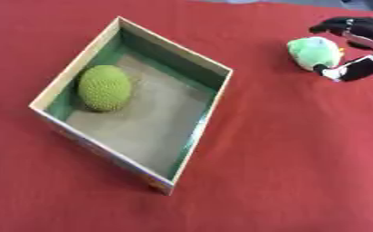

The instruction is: Pick up objects on the table and place them in the box.

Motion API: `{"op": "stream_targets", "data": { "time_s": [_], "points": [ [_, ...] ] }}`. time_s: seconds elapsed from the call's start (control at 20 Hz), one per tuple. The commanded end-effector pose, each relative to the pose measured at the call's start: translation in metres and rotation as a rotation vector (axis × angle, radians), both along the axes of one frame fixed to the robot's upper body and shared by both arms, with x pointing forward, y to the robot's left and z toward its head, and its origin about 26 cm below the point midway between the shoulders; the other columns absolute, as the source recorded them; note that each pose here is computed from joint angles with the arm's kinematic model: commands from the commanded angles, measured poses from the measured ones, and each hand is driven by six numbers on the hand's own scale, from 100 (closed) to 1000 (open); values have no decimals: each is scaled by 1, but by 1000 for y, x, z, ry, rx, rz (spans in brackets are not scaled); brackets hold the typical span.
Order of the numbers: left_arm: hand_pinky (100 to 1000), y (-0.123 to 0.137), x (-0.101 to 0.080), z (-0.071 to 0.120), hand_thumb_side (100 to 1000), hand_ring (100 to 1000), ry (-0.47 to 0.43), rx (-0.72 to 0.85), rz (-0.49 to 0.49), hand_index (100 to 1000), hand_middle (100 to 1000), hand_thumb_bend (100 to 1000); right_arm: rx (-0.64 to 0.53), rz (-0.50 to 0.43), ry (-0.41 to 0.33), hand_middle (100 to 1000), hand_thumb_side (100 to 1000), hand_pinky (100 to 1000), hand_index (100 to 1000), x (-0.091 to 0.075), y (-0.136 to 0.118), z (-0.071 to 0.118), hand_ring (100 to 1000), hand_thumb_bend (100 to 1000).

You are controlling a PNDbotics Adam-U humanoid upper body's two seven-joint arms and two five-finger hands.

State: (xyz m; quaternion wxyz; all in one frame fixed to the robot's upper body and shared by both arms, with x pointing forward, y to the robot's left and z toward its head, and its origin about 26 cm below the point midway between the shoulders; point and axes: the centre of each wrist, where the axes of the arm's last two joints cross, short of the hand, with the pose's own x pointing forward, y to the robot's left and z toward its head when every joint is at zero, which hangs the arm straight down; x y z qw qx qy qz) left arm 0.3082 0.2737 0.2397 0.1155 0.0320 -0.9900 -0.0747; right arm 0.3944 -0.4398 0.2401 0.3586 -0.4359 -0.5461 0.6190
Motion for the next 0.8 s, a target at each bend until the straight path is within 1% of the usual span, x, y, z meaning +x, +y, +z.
{"op": "stream_targets", "data": {
  "time_s": [0.05, 0.25, 0.4, 0.55, 0.6, 0.65, 0.7, 0.75, 0.8],
  "points": [
    [838, -2, -3, 7, 720, 793, -23, 11, -18, 870, 703, 119, -42, -41, -24, 899, 529, 968, 1000, -1, -10, 10, 1000, 272],
    [838, -3, -3, 7, 722, 792, -25, 12, -20, 870, 701, 116, -83, -58, 2, 905, 538, 966, 1000, 3, -14, 1, 1000, 346],
    [837, -3, -3, 7, 723, 791, -24, 12, -21, 869, 700, 115, -107, -63, 23, 908, 544, 966, 1000, 5, -16, -5, 1000, 349],
    [838, -3, -3, 7, 723, 791, -23, 11, -21, 870, 700, 116, -135, -67, 51, 911, 550, 962, 1000, 6, -17, -11, 1000, 402],
    [838, -3, -3, 7, 723, 791, -22, 11, -22, 870, 700, 116, -143, -68, 58, 910, 556, 959, 1000, 7, -16, -13, 1000, 406],
    [838, -4, -3, 7, 723, 791, -21, 11, -23, 870, 700, 116, -149, -69, 63, 899, 556, 950, 1000, 8, -16, -15, 1000, 379],
    [838, -4, -3, 6, 723, 791, -19, 12, -24, 870, 700, 116, -151, -69, 64, 899, 556, 950, 1000, 9, -16, -16, 1000, 379],
    [837, -4, -3, 6, 724, 792, -18, 12, -24, 869, 700, 116, -143, -68, 60, 860, 509, 936, 1000, 10, -15, -17, 1000, 243],
    [837, -4, -3, 6, 724, 792, -16, 11, -24, 869, 700, 116, -128, -68, 55, 856, 498, 934, 997, 11, -15, -19, 1000, 212]
  ]
}}
